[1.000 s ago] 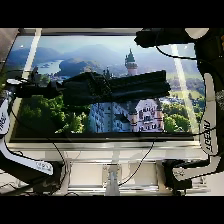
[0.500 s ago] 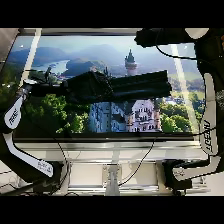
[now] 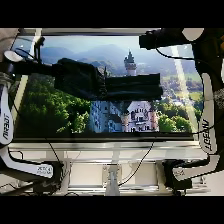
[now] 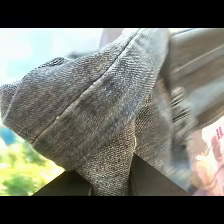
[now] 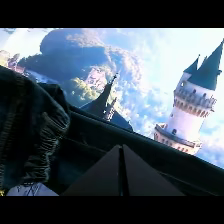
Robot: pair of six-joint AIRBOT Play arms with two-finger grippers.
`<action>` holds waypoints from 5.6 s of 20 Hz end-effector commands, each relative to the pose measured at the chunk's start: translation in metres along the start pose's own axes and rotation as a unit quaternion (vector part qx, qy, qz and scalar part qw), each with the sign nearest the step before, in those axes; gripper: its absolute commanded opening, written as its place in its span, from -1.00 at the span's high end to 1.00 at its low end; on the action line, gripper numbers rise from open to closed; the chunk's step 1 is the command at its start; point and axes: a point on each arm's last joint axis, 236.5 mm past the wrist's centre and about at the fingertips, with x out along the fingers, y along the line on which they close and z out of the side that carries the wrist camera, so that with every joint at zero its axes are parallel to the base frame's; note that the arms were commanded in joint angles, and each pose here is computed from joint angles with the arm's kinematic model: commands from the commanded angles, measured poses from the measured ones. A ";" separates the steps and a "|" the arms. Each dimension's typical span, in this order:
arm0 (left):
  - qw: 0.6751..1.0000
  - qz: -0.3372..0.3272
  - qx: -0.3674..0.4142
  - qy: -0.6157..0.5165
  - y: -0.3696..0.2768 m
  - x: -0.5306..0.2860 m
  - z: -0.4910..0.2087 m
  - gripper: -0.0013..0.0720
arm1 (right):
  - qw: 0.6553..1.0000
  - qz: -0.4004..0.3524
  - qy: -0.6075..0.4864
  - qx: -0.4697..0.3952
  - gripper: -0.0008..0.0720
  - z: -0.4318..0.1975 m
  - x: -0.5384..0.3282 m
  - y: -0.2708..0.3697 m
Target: Fold the clothes and pants, and hang the long-sleeved shirts on hangers.
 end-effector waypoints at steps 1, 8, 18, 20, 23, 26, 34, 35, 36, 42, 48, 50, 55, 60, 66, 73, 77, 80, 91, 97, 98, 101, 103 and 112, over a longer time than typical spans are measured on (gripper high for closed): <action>0.995 0.038 0.066 -0.058 -0.047 -0.055 0.046 0.84 | 0.997 -0.008 -0.002 0.076 0.90 -0.009 0.031 -0.011; 0.994 0.013 0.077 -0.075 -0.102 -0.047 0.056 0.84 | 0.963 0.119 0.078 0.229 0.91 -0.095 0.199 0.102; 0.998 0.008 0.036 -0.059 -0.091 -0.019 0.053 0.84 | 0.928 0.173 0.071 0.322 0.91 -0.136 0.280 0.228; 0.997 0.009 0.029 -0.065 -0.084 -0.005 0.057 0.84 | 0.938 0.158 0.084 0.298 0.91 -0.144 0.279 0.220; 0.998 0.007 0.017 -0.062 -0.076 0.031 0.057 0.84 | 0.960 0.131 0.113 0.220 0.91 -0.144 0.258 0.188; 0.998 -0.020 -0.001 -0.064 -0.087 0.073 0.056 0.84 | 0.977 0.084 0.190 0.051 0.91 -0.158 0.209 0.132; 0.988 -0.089 0.019 -0.123 -0.204 0.134 0.066 0.84 | 0.983 -0.052 0.174 -0.017 0.90 -0.087 0.048 0.009; 0.986 -0.097 0.029 -0.129 -0.226 0.140 0.064 0.84 | 0.987 -0.061 0.147 -0.012 0.90 -0.070 0.023 0.002; 0.983 -0.105 0.038 -0.143 -0.249 0.146 0.063 0.84 | 0.990 -0.068 0.122 -0.007 0.90 -0.055 0.000 -0.005; 0.963 -0.105 0.088 -0.231 -0.345 0.200 0.042 0.84 | 0.993 -0.110 0.030 0.019 0.90 -0.012 -0.098 -0.039; 0.965 -0.128 0.116 -0.197 -0.394 0.239 -0.016 -0.95 | 0.987 -0.147 0.029 0.053 0.90 -0.019 -0.112 -0.084; 0.963 -0.129 0.114 -0.208 -0.394 0.230 -0.007 -0.95 | 0.983 -0.166 0.038 0.070 0.90 -0.029 -0.115 -0.108; 0.951 -0.113 0.095 -0.273 -0.365 0.169 0.061 -0.95 | 0.950 -0.282 0.085 0.103 0.90 -0.090 -0.141 -0.232; 0.942 -0.093 0.081 -0.312 -0.316 0.089 0.120 -0.93 | 0.955 -0.130 0.137 0.229 0.91 -0.222 -0.116 -0.266; 0.950 -0.082 0.075 -0.291 -0.280 0.061 0.130 -0.93 | 0.945 0.121 0.116 0.282 -0.24 -0.285 -0.046 -0.158; 0.951 -0.090 0.066 -0.287 -0.282 0.062 0.128 -0.92 | 0.983 -0.008 0.122 0.138 -0.98 -0.270 0.042 -0.138; 0.951 -0.091 0.066 -0.288 -0.282 0.062 0.128 -0.93 | 0.981 -0.099 0.136 0.098 -0.94 -0.263 0.064 -0.150; 0.951 -0.090 0.066 -0.288 -0.281 0.062 0.128 -0.93 | 0.970 -0.132 0.131 0.159 -0.95 -0.251 0.077 -0.176; 0.951 -0.087 0.069 -0.288 -0.280 0.062 0.129 -0.92 | 0.905 -0.069 0.205 0.366 -0.92 -0.273 0.097 -0.225; 0.951 -0.087 0.068 -0.288 -0.280 0.062 0.129 -0.92 | 0.887 0.072 0.207 0.407 -0.89 -0.279 0.121 -0.183; 0.951 -0.087 0.068 -0.288 -0.280 0.062 0.129 -0.92 | 0.883 0.101 0.212 0.407 -0.85 -0.280 0.126 -0.169; 0.951 -0.087 0.069 -0.289 -0.280 0.061 0.129 -0.92 | 0.880 0.147 0.209 0.399 -0.79 -0.274 0.143 -0.140; 0.951 -0.087 0.069 -0.289 -0.280 0.061 0.129 -0.92 | 0.882 0.165 0.204 0.390 0.22 -0.262 0.149 -0.121; 0.947 -0.048 0.109 -0.299 -0.256 0.014 0.142 -0.85 | 0.911 0.201 0.099 0.345 0.90 -0.149 0.104 -0.118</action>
